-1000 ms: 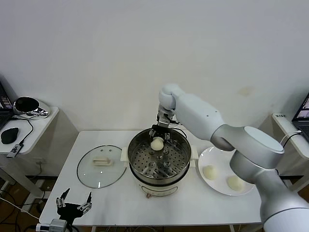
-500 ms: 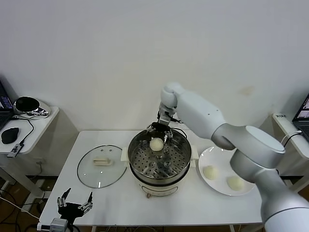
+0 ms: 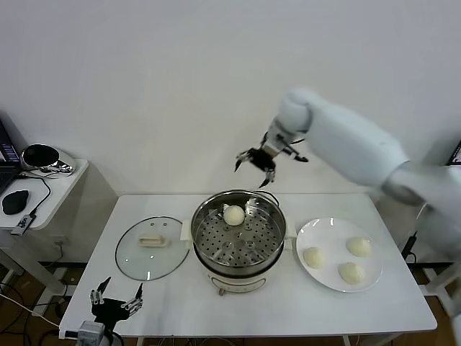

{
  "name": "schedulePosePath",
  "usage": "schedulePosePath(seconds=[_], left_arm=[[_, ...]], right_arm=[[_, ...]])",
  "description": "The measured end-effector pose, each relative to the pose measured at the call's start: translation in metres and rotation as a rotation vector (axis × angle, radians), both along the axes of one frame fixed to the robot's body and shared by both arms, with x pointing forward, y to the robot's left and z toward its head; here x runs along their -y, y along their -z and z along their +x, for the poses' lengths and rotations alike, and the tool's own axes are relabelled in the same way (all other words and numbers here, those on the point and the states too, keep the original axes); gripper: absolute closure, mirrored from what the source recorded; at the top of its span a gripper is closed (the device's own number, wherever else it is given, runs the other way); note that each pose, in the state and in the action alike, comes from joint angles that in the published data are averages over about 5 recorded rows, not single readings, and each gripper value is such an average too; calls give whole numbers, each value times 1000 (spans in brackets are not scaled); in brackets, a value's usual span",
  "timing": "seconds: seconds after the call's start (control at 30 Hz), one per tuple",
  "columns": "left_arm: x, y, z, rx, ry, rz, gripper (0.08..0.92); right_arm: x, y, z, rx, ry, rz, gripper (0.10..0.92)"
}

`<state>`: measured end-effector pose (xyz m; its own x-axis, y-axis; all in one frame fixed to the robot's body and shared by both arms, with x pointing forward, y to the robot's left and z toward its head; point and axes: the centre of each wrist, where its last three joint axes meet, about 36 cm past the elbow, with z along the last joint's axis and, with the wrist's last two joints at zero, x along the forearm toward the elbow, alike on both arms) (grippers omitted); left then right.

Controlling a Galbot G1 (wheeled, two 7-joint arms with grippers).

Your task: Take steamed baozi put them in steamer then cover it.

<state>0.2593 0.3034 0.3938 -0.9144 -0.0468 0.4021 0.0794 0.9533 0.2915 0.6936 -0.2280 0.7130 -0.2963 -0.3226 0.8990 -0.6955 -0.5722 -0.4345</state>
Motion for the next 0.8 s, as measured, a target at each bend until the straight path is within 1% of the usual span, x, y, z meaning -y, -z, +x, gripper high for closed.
schedulePosePath(seconds=[0.17,0.33,0.53,0.8], left_arm=[[2,-4,2,4,13,-1,177],[3,-7,0,4,17,0,177],[7,-7,-5,-7,17,-6,177],[10,-4,-10,-24,16,-6,177]], right_arm=[[48,8,-27,-51,264,-5,200],[77,31,-48,-105,434,-10,200],[94,68,-62,-152,538,-26,200],[100,127,-73,-218,589,-54,200]])
